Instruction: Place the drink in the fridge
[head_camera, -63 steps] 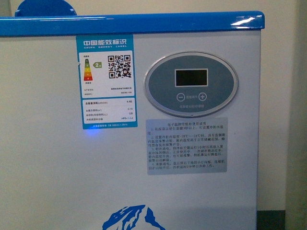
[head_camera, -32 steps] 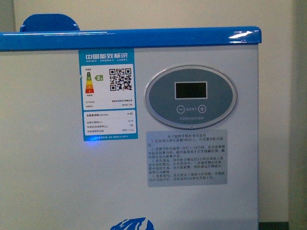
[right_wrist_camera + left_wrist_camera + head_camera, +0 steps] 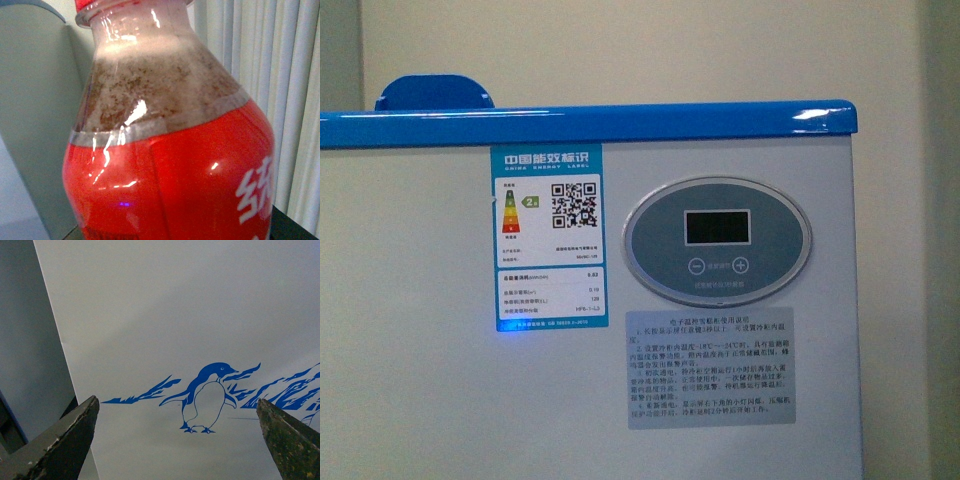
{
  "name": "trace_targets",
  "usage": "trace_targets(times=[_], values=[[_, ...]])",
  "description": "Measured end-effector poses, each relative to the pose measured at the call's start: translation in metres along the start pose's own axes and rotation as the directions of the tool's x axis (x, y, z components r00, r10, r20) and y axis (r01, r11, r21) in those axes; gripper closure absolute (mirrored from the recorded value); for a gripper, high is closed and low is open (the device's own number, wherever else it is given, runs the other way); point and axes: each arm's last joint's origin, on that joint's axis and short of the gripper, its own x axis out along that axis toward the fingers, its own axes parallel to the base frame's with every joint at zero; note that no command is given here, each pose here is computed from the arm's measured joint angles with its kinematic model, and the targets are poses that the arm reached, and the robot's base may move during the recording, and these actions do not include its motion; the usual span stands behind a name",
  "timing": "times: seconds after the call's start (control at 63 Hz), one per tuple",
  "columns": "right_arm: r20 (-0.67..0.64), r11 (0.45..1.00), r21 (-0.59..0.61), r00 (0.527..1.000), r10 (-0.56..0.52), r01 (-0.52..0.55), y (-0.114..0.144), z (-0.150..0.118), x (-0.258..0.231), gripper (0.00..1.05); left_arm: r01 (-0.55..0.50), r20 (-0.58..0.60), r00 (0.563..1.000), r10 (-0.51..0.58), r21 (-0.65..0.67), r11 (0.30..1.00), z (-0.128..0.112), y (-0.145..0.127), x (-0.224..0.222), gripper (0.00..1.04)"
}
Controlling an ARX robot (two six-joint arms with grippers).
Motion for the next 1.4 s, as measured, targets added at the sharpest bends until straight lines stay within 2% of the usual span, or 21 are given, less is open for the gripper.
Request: trace_targets(times=[1.397], values=[[-0.003, 1.000, -0.002, 1.000, 0.000, 0.000, 0.0000, -0.0013, 0.0000, 0.64, 0.000, 0.000, 1.000, 0.000, 0.000, 1.000, 0.0000, 0.0000, 0.0000, 0.08]])
